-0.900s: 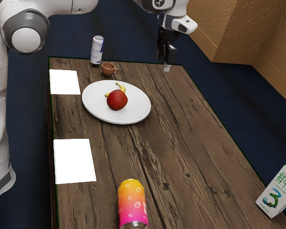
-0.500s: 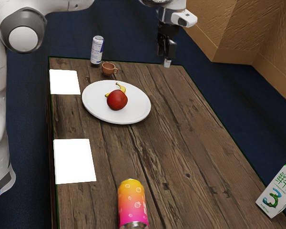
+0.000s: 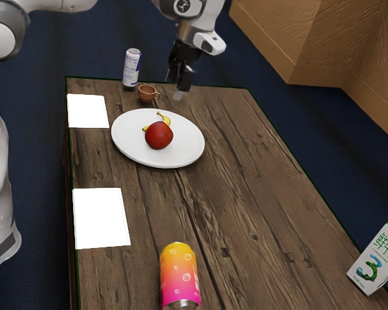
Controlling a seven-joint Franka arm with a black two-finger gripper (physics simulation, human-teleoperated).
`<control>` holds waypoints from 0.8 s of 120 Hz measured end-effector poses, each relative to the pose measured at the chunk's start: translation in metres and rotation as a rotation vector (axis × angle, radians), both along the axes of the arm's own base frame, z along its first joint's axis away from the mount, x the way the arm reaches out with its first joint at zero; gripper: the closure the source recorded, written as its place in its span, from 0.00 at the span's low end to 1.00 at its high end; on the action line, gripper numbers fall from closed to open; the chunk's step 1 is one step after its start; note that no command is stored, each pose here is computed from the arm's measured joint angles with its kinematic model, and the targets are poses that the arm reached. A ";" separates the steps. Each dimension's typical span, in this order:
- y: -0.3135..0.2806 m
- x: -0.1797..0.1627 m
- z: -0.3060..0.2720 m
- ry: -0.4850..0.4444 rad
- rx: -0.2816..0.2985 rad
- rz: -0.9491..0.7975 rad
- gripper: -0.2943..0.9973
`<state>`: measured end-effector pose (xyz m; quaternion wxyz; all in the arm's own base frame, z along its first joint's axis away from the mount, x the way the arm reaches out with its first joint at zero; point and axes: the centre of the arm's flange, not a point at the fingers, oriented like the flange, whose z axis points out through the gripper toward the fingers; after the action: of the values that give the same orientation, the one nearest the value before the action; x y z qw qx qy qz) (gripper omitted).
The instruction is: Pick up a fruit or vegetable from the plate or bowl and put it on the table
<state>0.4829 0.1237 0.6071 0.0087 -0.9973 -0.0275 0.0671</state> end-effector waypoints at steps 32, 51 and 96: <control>0.029 -0.043 -0.007 0.037 -0.072 0.338 0.23; 0.038 -0.054 -0.001 0.042 -0.095 0.529 0.23; 0.038 -0.044 -0.026 -0.129 0.118 0.879 0.23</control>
<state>0.4388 0.1612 0.5806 0.0345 -0.8908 -0.4531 0.0003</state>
